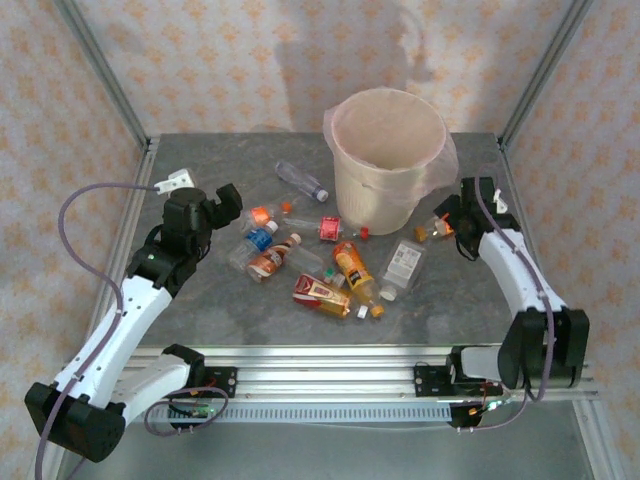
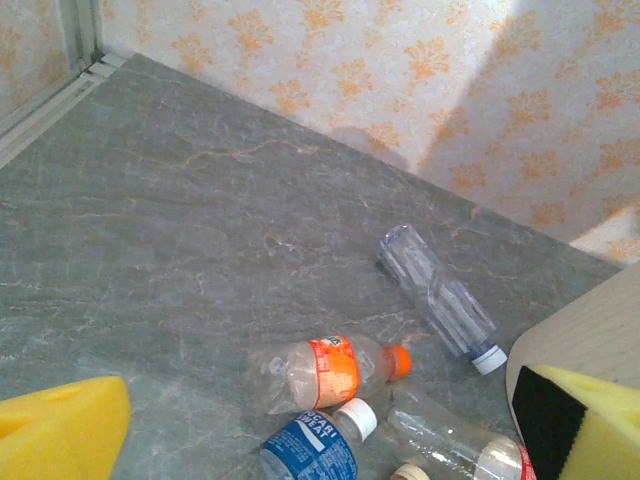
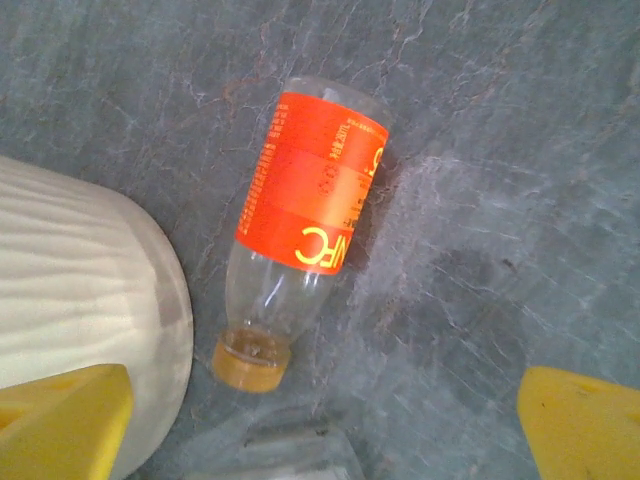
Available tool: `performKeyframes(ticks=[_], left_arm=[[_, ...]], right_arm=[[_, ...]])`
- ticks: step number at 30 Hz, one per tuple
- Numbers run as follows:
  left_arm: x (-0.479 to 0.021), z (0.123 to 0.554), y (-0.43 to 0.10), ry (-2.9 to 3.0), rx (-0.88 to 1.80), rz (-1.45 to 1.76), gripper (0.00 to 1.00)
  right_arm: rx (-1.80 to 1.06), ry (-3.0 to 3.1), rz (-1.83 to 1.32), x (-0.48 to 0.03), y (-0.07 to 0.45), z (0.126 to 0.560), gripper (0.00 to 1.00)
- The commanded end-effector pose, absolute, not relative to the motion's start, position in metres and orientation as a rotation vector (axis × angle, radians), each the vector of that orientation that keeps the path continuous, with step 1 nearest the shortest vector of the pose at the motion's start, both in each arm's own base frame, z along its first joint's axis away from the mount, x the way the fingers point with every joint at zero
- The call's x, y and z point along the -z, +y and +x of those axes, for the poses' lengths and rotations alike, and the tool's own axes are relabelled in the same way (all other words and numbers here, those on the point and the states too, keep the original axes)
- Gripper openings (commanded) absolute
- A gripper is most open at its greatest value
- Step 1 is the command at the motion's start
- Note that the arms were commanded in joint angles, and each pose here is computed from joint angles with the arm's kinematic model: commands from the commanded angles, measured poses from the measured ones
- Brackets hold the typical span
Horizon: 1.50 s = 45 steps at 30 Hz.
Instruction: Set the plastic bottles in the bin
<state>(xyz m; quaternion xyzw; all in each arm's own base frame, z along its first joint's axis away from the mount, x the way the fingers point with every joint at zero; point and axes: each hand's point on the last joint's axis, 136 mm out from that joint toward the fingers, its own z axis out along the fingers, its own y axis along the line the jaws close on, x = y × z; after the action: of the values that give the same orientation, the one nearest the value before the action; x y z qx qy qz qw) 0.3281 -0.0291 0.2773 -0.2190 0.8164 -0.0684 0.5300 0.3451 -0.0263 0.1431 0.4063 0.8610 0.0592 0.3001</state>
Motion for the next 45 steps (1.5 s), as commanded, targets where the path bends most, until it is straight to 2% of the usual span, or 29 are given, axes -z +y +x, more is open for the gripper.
performKeyframes(ticks=[1, 19, 28, 45], left_arm=[[-0.277, 0.332, -0.026, 1.928, 0.173, -0.551, 1.0], [-0.261, 0.333, -0.032, 1.976, 0.193, -0.537, 1.0], [-0.26, 0.332, -0.032, 1.974, 0.207, -0.566, 1.0], [-0.259, 0.332, -0.033, 1.979, 0.213, -0.569, 1.0]], right_arm=[[-0.283, 2.256, 1.092, -0.138, -0.022, 0.375, 0.99], [-0.318, 2.336, 1.169, -0.087, -0.036, 0.436, 0.99], [-0.232, 2.398, 1.231, -0.059, -0.042, 0.431, 1.0], [-0.089, 2.55, 1.207, -0.024, -0.05, 0.429, 0.87]])
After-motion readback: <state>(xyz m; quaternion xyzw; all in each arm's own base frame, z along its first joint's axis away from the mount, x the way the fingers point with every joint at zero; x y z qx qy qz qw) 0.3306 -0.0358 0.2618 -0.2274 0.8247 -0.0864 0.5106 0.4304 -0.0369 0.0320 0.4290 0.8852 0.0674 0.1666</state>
